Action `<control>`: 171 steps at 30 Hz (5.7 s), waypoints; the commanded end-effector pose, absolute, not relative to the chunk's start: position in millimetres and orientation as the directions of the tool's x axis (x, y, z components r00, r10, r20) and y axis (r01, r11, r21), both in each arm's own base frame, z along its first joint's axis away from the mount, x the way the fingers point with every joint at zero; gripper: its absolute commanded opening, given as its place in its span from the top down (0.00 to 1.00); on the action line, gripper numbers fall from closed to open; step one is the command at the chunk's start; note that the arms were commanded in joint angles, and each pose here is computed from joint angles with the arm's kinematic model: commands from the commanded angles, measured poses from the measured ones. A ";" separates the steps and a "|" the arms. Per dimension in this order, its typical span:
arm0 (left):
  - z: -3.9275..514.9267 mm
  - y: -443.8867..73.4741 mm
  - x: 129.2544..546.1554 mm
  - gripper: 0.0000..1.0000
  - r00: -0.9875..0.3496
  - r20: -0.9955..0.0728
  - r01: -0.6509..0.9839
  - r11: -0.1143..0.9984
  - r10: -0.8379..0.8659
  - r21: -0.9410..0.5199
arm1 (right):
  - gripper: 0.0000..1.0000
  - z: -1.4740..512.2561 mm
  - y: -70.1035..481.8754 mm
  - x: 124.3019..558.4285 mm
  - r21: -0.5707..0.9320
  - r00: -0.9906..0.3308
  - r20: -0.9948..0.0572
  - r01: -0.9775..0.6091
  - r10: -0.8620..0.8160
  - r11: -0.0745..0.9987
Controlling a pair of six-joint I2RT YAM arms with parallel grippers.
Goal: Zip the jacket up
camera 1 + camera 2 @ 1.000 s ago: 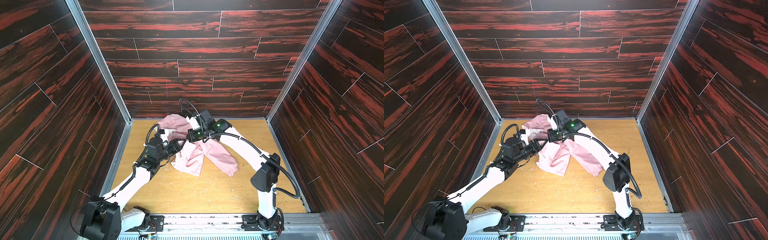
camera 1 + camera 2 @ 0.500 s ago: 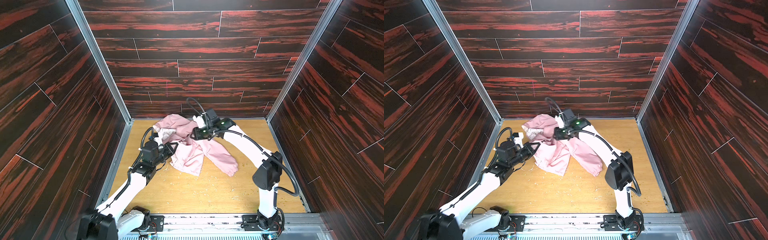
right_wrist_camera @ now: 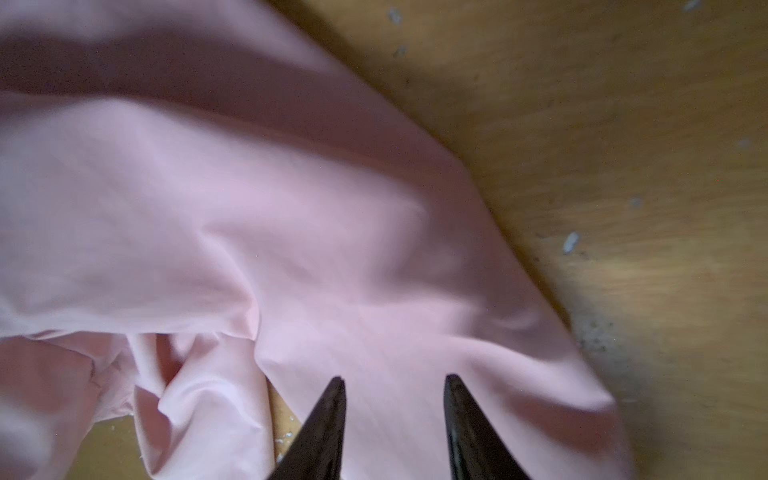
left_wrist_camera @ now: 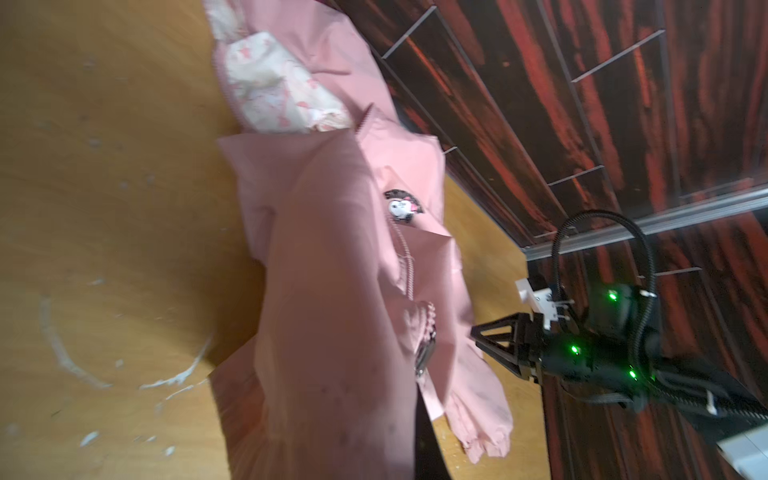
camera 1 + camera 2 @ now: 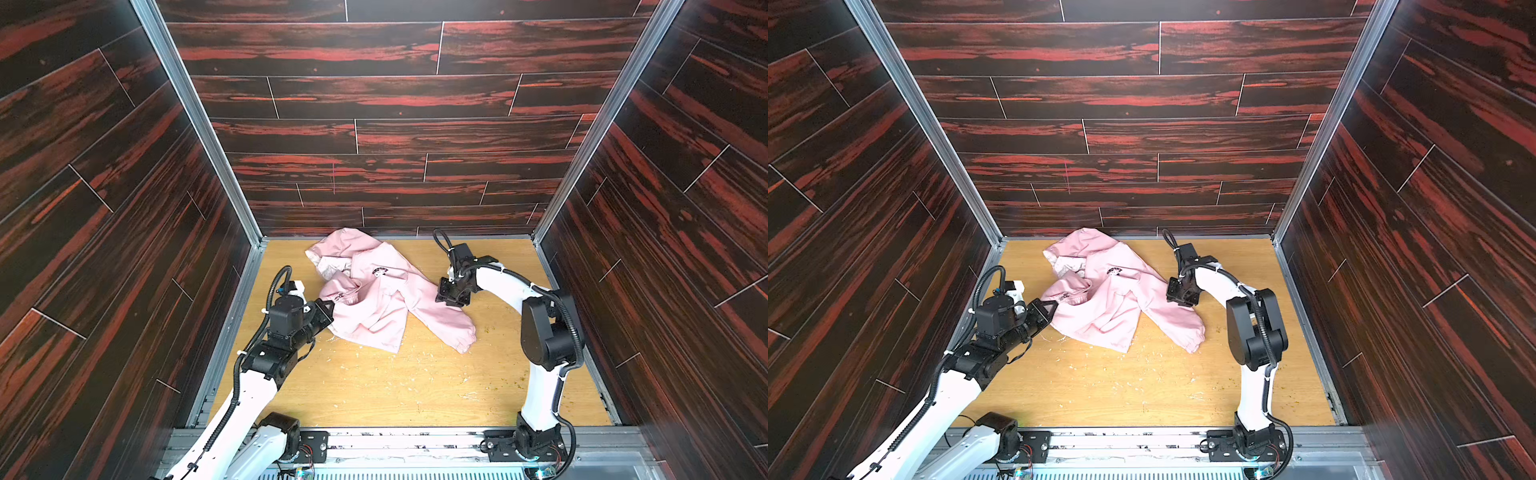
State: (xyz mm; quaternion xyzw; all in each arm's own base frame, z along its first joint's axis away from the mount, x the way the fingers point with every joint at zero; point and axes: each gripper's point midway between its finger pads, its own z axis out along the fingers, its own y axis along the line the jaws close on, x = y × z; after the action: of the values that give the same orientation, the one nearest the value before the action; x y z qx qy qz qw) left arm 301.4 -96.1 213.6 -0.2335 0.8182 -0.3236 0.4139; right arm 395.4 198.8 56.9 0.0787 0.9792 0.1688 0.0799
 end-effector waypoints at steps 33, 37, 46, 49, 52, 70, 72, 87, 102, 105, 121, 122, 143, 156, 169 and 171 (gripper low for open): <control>282.7 12.9 350.2 1.00 -0.281 -0.715 -0.327 0.764 -0.640 -0.556 | 0.59 35.1 264.9 361.5 0.590 -0.989 0.009 0.127 0.151 0.797; 285.5 5.2 352.5 1.00 -0.295 -0.704 -0.286 0.763 -0.646 -0.580 | 0.59 25.6 286.8 348.9 0.608 -0.991 0.039 0.125 0.128 0.784; 279.3 1.0 349.0 1.00 -0.329 -0.681 -0.284 0.757 -0.654 -0.589 | 0.60 12.3 382.3 310.1 0.691 -0.992 0.114 0.044 -0.049 0.721; 274.6 1.5 346.6 1.00 -0.343 -0.673 -0.297 0.756 -0.655 -0.584 | 0.60 20.9 424.4 300.2 0.734 -0.984 0.086 -0.044 -0.157 0.678; 267.8 1.5 344.7 1.00 -0.357 -0.660 -0.310 0.750 -0.661 -0.584 | 0.60 35.4 447.5 301.2 0.761 -0.978 0.036 -0.107 -0.207 0.639; 202.8 -17.5 320.5 1.00 -0.493 -0.516 -0.363 0.705 -0.701 -0.610 | 0.46 141.5 414.2 459.8 0.775 -0.937 -0.343 -0.248 0.057 0.581; 199.1 -19.1 317.4 1.00 -0.506 -0.507 -0.365 0.706 -0.698 -0.607 | 0.46 138.2 427.2 477.6 0.783 -0.936 -0.347 -0.258 0.053 0.566; 183.9 -24.1 299.9 1.00 -0.562 -0.458 -0.390 0.709 -0.689 -0.587 | 0.42 75.5 453.3 545.0 0.854 -0.947 -0.284 -0.180 0.148 0.487; 174.1 -21.1 307.7 1.00 -0.565 -0.447 -0.419 0.708 -0.693 -0.569 | 0.85 86.2 470.8 539.3 0.910 -0.953 -0.289 -0.242 0.095 0.338; 173.5 -20.2 312.2 1.00 -0.565 -0.455 -0.415 0.714 -0.688 -0.564 | 1.00 101.4 465.0 541.4 0.900 -0.945 -0.311 -0.260 0.097 0.350; 192.3 -28.0 385.0 1.00 -0.606 -0.577 -0.244 0.818 -0.548 -0.521 | 1.00 154.7 245.0 514.6 0.719 -0.810 -0.448 -0.075 0.378 0.691; 194.1 -32.8 393.2 1.00 -0.616 -0.573 -0.225 0.817 -0.541 -0.530 | 1.00 154.3 225.9 506.7 0.709 -0.796 -0.448 -0.040 0.406 0.704; 199.5 -134.1 445.9 1.00 -0.750 -0.555 -0.003 0.841 -0.360 -0.541 | 0.86 72.5 104.3 299.4 0.529 -0.780 -0.227 0.404 0.584 0.746; 196.8 -138.6 441.1 1.00 -0.764 -0.531 0.012 0.816 -0.366 -0.579 | 0.53 144.4 133.0 290.0 0.373 -0.852 -0.440 0.114 0.284 0.921; 196.4 -139.5 428.2 1.00 -0.771 -0.509 0.001 0.798 -0.384 -0.603 | 0.55 92.5 279.4 181.8 0.447 -0.898 -0.275 -0.437 -0.345 0.781; 199.3 -141.3 428.7 1.00 -0.770 -0.505 0.002 0.791 -0.389 -0.612 | 0.55 80.1 284.3 164.7 0.425 -0.880 -0.250 -0.474 -0.404 0.771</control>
State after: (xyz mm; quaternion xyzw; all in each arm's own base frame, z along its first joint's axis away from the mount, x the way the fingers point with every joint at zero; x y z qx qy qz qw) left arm 430.9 -140.9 179.5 -0.1119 0.9007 -0.2912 0.3022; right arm 192.4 279.4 99.3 -0.1871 0.9429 0.2506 0.1144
